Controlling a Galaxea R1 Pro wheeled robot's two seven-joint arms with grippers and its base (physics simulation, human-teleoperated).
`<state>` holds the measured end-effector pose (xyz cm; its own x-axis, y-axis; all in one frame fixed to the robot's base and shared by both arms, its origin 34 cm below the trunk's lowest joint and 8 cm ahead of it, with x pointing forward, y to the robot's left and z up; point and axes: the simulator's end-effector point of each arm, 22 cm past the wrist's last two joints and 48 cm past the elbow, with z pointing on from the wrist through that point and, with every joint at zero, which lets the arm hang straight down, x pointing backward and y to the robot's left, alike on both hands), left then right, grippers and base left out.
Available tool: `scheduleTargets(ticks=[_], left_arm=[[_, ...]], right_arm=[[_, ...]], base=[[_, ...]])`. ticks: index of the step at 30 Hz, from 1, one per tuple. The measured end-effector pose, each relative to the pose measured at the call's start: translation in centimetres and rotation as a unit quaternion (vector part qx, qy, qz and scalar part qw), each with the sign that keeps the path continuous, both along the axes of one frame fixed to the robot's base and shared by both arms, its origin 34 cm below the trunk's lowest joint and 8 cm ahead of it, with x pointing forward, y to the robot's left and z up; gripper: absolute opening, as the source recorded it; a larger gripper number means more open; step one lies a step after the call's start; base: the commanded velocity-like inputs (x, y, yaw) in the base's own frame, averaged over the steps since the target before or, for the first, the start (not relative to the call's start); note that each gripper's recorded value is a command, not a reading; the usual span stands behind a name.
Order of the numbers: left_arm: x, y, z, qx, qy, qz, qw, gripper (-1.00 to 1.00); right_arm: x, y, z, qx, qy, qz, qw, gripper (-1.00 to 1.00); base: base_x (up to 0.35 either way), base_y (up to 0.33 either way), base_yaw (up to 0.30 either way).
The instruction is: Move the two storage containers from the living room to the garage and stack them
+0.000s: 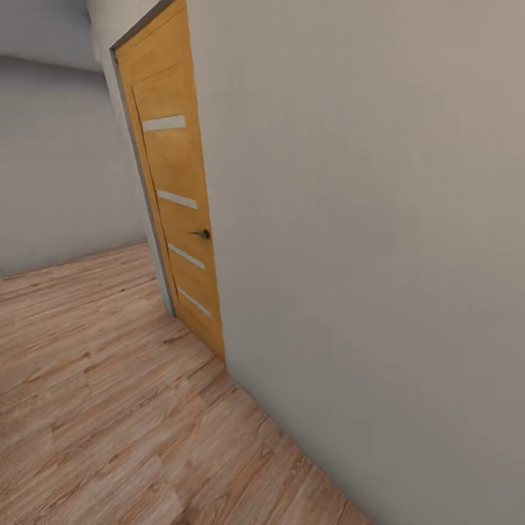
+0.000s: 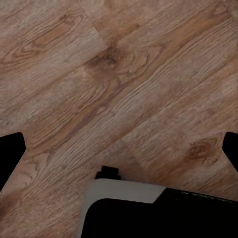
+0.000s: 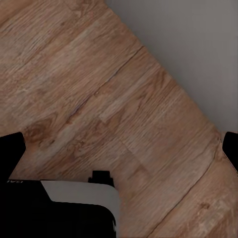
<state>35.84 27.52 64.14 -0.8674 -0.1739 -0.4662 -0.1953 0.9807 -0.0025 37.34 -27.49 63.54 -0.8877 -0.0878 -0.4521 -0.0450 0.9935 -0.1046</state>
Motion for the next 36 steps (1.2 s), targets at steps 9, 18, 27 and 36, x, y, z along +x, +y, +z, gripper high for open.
scheduleTargets(ticks=[9,18,27,36], left_arm=[[0.0,0.03,0.0,0.0,0.0,0.001,1.0,1.0],[0.0,-0.02,0.0,0.0,0.0,0.0,1.0,1.0],[0.01,-0.13,0.0,-0.001,0.0,-0.001,1.0,1.0],[0.0,-0.22,-0.01,-0.001,0.0,-0.001,1.0,1.0]], right_arm=[[0.0,-0.02,0.0,0.0,0.0,-0.001,1.0,1.0],[0.01,-0.01,0.01,0.0,0.0,-0.001,1.0,1.0],[0.02,-0.01,0.01,0.0,-0.001,0.0,1.0,1.0],[0.02,-0.01,0.01,0.0,0.0,0.0,1.0,1.0]], base=[[0.327,0.102,0.296],[0.327,0.065,0.296],[0.327,0.003,0.292],[0.327,0.0,0.288]])
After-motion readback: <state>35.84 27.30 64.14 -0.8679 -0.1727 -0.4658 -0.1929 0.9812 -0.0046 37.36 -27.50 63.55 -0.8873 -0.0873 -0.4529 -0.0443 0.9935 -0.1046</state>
